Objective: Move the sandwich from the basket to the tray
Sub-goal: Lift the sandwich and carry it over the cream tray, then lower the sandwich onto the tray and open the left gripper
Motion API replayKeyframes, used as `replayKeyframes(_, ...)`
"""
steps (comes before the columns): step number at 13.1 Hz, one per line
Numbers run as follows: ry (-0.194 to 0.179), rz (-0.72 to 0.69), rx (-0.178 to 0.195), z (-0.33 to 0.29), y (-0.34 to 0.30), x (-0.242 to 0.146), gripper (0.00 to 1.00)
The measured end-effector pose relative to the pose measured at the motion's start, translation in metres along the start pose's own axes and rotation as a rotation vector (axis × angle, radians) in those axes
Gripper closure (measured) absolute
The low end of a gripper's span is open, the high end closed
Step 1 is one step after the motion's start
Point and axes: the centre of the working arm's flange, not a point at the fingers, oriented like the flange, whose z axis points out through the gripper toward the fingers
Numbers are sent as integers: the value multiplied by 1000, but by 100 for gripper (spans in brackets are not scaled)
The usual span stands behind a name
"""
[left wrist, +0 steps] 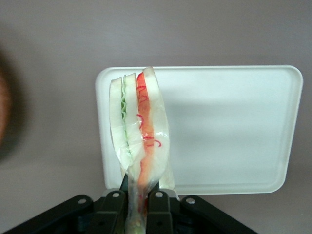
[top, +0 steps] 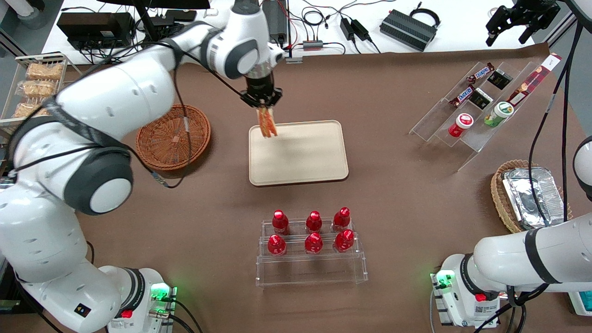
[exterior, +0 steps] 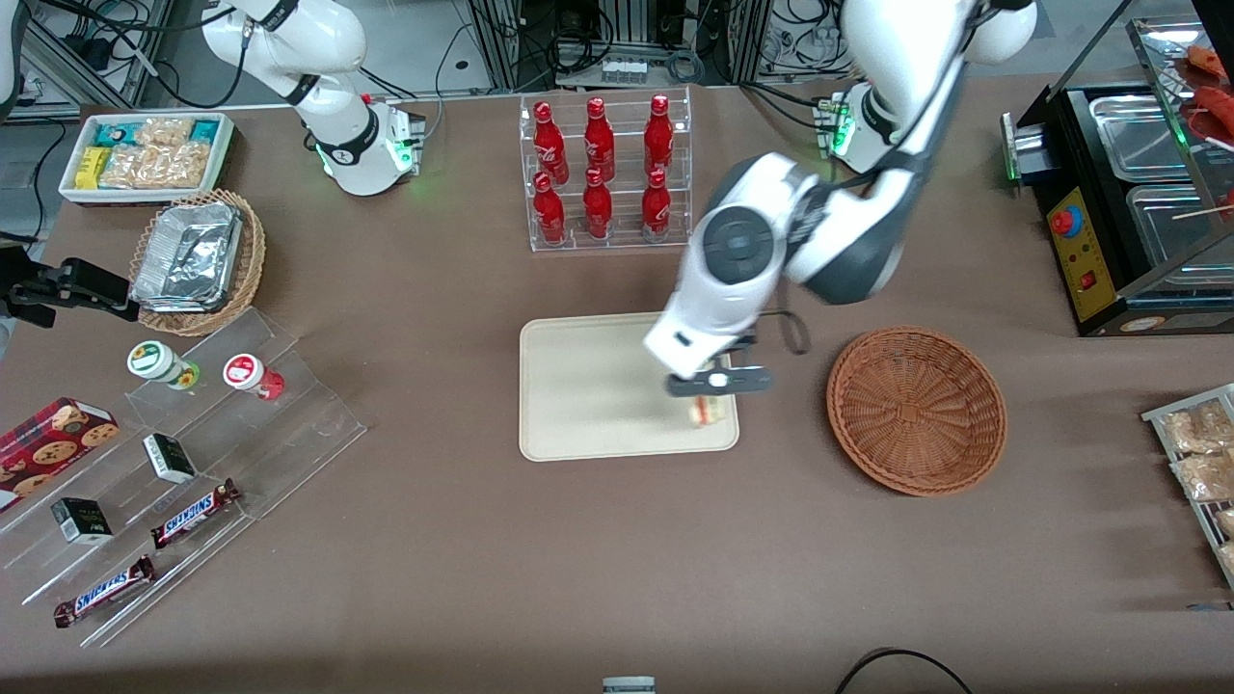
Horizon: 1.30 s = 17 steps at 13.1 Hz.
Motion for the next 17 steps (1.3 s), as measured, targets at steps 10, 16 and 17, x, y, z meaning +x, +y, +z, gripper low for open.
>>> replayKeyframes(10,5,143,21,141,90,-42,85)
replayKeyframes(16,11,148,27,143,91,-40,48)
replayKeyframes(17,20,146,21,137,92,-38,37)
